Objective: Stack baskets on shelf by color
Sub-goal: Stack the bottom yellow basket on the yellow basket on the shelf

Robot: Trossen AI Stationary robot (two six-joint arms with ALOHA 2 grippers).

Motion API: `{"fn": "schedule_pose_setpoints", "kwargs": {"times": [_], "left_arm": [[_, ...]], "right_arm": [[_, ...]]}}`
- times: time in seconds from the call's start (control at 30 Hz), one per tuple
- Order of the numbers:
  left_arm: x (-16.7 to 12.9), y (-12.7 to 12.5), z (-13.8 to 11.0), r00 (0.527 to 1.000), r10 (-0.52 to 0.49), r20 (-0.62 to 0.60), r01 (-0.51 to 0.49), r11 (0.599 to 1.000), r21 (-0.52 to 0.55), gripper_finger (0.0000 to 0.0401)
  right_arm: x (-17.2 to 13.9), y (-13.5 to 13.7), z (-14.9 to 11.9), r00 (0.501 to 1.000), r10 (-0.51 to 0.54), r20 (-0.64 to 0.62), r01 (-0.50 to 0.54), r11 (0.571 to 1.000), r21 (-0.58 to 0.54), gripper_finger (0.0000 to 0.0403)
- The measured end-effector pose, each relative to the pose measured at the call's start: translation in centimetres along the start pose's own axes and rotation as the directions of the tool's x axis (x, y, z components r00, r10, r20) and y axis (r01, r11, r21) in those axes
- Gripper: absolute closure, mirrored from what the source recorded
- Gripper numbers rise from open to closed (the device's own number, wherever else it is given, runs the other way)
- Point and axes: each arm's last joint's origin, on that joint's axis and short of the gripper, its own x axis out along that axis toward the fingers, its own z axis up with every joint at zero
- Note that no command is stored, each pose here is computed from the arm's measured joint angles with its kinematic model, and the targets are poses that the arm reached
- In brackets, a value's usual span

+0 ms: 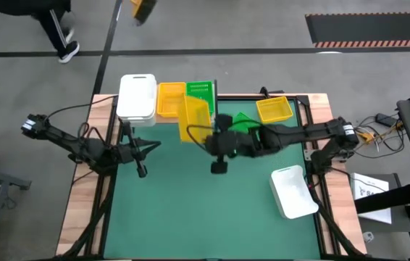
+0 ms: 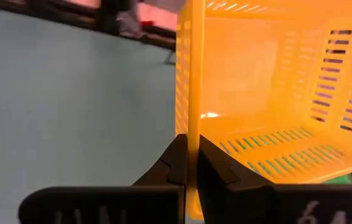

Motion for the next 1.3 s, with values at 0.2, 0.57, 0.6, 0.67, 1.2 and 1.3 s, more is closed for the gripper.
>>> {"fn": "schedule_pose_setpoints", "kwargs": {"times": [0.2, 0.57, 0.6, 0.67, 1.2, 1.3], "left_arm": [[-0.5, 0.6, 0.2, 1.0, 0.014, 0.022, -0.013, 0.999, -0.037, 0.04], [-1.6, 0.9, -1.1, 0.999, 0.026, 0.037, -0.024, 0.999, -0.049, 0.04], [-1.8, 1.1, -1.3, 0.999, 0.031, 0.043, -0.029, 0.998, -0.057, 0.04], [-2.3, 1.4, -1.5, 0.997, 0.042, 0.058, -0.038, 0.997, -0.072, 0.04], [-4.4, 2.7, -2.7, 0.987, 0.094, 0.127, -0.079, 0.99, -0.119, 0.04], [-4.4, 2.8, -2.7, 0.987, 0.095, 0.128, -0.081, 0.991, -0.109, 0.04]], "right_arm": [[1.9, -3.6, 0.3, 0.996, -0.043, 0.08, 0.038, 0.998, 0.055, 0.0394], [7.0, -6.7, 1.0, 0.984, -0.141, 0.112, 0.135, 0.989, 0.063, 0.0394], [7.4, -6.9, 1.1, 0.983, -0.148, 0.112, 0.142, 0.988, 0.061, 0.0394], [8.4, -7.5, 1.4, 0.982, -0.157, 0.1, 0.153, 0.987, 0.052, 0.0394], [13.6, -10.4, 1.6, 0.992, -0.077, -0.097, 0.081, 0.996, 0.033, 0.0394], [14.1, -10.7, 1.1, 0.99, -0.078, -0.119, 0.083, 0.996, 0.041, 0.0394]]}}
